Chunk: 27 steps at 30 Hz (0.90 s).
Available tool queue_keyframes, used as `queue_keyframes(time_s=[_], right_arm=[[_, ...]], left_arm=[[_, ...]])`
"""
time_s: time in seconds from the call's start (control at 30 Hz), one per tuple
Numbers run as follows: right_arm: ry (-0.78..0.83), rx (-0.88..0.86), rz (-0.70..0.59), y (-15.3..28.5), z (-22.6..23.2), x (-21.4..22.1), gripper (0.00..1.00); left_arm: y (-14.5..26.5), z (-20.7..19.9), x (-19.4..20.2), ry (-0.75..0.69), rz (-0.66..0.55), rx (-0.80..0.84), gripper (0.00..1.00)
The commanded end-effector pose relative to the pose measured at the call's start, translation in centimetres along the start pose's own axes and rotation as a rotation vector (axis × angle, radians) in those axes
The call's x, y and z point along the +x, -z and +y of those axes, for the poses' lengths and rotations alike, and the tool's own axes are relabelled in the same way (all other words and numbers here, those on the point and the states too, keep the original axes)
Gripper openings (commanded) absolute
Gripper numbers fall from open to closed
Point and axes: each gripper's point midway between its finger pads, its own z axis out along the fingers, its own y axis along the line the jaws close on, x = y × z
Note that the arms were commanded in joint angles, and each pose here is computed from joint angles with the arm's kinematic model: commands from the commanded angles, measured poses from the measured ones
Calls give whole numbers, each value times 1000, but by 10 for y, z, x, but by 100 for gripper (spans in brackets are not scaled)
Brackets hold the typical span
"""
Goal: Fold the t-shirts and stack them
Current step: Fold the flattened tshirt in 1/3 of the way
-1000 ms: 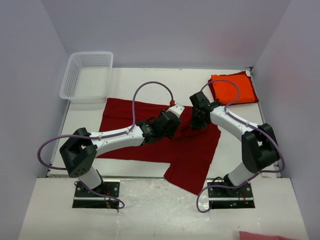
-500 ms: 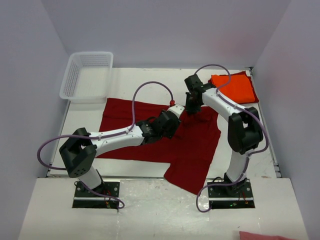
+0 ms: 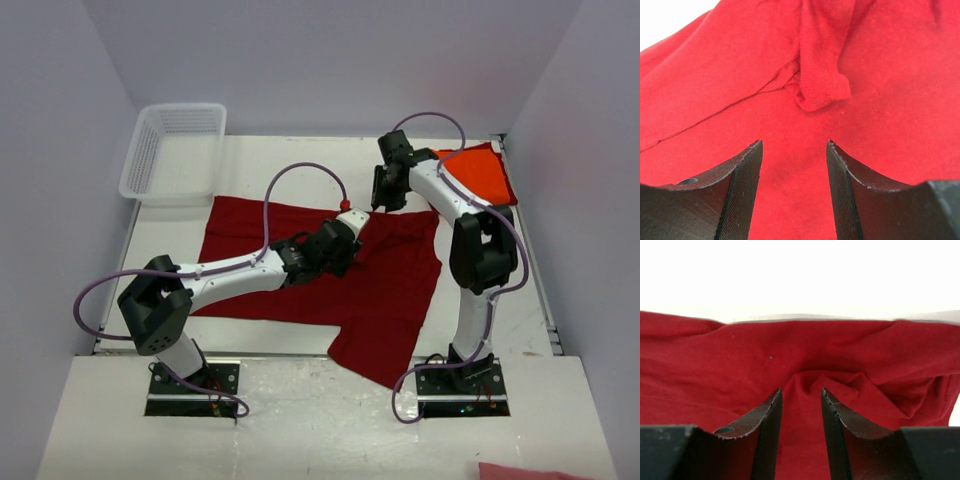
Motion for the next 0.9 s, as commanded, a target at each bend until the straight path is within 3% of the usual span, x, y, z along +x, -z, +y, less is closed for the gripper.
queue_keyframes(time_s=[0.0, 0.33, 0.87], right_arm=[[6, -45, -35, 27, 2, -5, 39], [-69, -51, -3, 12, -27, 11, 37], [-91, -75, 70, -21, -30, 17, 35]], left_arm=[[5, -12, -19, 19, -53, 73, 55], [4, -20, -19, 28, -48, 107, 55], [9, -13, -19, 20, -54, 87, 55]])
